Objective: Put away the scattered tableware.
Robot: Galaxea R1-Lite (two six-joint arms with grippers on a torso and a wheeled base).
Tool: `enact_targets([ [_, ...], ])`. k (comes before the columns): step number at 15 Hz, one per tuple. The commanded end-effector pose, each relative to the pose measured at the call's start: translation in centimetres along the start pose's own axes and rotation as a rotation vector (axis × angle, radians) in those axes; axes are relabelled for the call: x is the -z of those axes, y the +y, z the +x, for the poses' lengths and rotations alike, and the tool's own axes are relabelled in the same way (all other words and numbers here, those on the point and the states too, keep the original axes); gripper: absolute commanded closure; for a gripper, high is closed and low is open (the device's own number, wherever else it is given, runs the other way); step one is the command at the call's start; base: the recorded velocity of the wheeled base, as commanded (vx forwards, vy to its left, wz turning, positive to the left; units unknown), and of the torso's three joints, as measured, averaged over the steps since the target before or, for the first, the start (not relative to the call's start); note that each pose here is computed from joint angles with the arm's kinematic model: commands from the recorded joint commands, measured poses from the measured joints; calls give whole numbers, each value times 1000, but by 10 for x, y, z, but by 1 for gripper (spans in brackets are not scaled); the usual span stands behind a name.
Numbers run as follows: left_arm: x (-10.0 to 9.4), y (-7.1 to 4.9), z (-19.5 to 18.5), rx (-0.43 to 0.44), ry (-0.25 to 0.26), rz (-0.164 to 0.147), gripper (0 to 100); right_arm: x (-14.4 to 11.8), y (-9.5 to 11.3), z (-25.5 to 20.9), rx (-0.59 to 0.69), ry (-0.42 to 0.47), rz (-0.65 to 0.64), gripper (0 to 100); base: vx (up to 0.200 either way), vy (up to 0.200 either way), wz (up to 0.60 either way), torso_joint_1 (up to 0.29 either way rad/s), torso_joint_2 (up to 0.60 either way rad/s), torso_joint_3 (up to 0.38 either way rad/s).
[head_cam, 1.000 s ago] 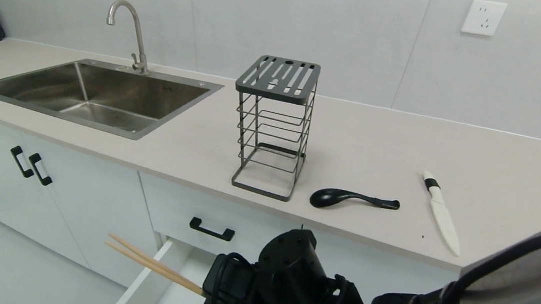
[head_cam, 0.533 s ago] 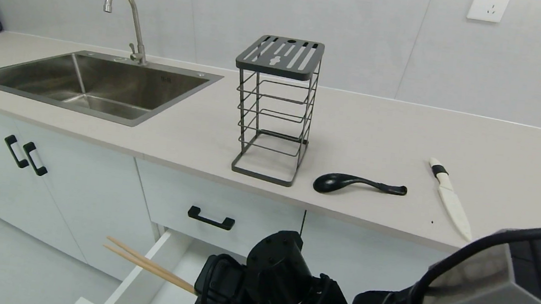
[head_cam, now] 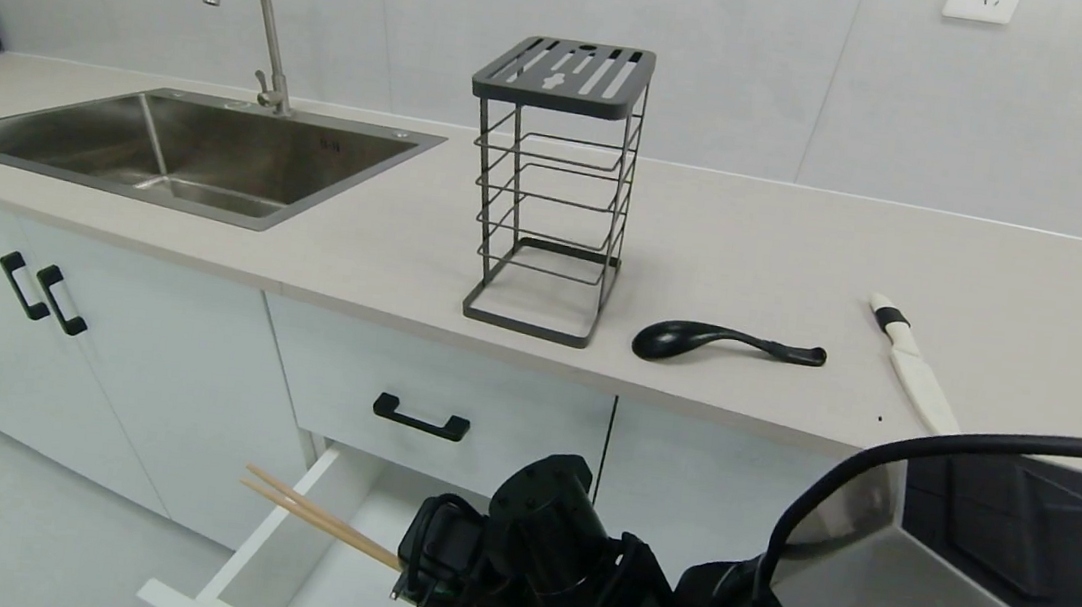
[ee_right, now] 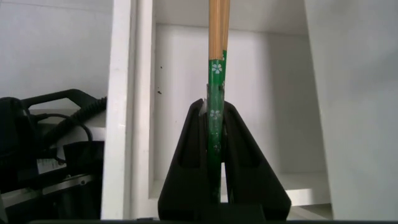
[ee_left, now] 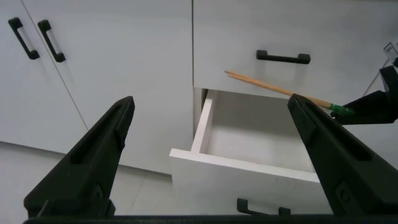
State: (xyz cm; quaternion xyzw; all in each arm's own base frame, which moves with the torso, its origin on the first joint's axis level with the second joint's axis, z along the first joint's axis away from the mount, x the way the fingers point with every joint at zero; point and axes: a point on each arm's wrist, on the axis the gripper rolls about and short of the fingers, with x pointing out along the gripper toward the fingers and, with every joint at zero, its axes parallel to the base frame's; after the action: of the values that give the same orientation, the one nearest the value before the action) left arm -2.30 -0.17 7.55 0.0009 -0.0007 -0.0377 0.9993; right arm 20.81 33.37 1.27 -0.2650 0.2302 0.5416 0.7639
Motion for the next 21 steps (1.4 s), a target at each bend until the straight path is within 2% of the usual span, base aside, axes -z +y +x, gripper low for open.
enact_targets([
  [1, 0, 0, 0, 0, 1, 0, 0, 7, -2, 6, -1, 21, 7, 100, 0, 0, 0, -232, 437, 198],
  [5, 0, 0, 0, 0, 1, 0, 0, 16, -6, 12, 5, 46, 20, 100, 0, 0, 0, -82, 135, 61],
  [10, 0, 0, 0, 0, 1, 0, 0, 15, -13, 18, 19, 36, 26, 100, 0, 0, 0, 0, 0, 0],
  [15, 0, 0, 0, 0, 1, 0, 0, 29, -15, 40, 19, 75, 36, 100, 0, 0, 0, 0, 0, 0],
  [18, 0, 0, 0, 0, 1, 0, 0, 40, -17, 53, 78, 119, 41, 100, 0, 0, 0, 0, 0, 0],
  [21, 0, 0, 0, 0, 1, 0, 0, 42, -22, 64, 96, 116, 45, 100, 0, 0, 0, 0, 0, 0],
])
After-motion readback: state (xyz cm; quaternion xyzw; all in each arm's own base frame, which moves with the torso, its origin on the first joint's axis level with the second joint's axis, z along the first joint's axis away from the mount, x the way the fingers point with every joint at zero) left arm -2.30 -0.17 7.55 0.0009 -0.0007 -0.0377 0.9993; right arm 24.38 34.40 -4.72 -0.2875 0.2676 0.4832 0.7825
